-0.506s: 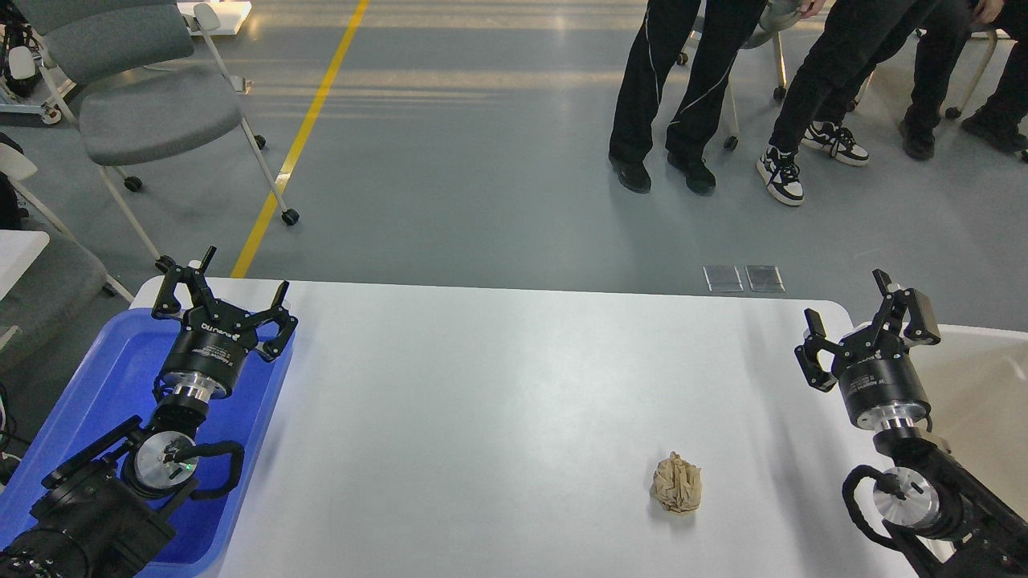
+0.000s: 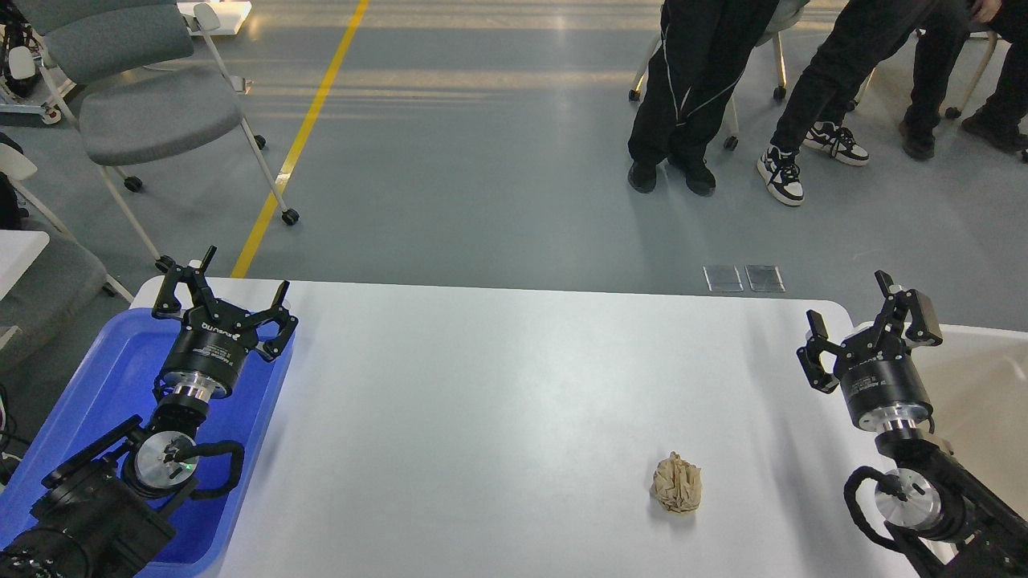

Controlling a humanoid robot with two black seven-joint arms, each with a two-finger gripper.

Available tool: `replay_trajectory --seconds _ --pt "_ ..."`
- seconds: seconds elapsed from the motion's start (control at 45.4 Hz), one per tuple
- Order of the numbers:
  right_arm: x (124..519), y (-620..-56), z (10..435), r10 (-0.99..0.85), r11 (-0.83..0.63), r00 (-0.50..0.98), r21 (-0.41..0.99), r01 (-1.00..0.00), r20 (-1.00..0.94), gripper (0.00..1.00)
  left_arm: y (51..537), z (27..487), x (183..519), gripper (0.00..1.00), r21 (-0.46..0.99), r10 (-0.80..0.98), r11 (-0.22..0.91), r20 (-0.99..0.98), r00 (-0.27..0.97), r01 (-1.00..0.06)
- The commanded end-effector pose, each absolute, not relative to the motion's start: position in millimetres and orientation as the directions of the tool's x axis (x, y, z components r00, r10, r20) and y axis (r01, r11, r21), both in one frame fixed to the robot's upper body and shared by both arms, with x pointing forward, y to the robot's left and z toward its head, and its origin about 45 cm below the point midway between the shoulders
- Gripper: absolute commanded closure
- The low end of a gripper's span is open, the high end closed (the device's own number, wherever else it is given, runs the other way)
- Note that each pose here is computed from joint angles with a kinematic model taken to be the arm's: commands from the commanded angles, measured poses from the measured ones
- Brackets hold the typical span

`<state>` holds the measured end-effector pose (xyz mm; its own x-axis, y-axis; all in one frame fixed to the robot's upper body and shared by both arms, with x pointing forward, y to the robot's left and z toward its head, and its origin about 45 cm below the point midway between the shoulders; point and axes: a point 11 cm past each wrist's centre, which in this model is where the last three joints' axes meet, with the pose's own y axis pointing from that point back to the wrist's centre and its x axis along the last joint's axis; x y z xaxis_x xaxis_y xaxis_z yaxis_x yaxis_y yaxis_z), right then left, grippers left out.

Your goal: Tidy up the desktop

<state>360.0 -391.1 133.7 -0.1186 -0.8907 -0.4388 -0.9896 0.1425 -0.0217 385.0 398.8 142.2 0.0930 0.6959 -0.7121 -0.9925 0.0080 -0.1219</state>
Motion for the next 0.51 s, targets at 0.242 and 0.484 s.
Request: replay_trajectory --seconds 0.242,0.484 --pt "357.6 -414.2 146.3 -0.908 0.154 -0.126 -0.039 -0.987 -0.399 0.00 398.8 142.3 385.1 0.00 -0.122 0.696 0.008 -0.712 0.093 -0.992" --pt "357.6 -406.6 148.3 -0.905 0.139 -0.108 -0.047 -0.989 -0.412 0.00 398.8 142.3 385.1 0.00 -0.122 0.696 0.008 -0.712 0.093 -0.992"
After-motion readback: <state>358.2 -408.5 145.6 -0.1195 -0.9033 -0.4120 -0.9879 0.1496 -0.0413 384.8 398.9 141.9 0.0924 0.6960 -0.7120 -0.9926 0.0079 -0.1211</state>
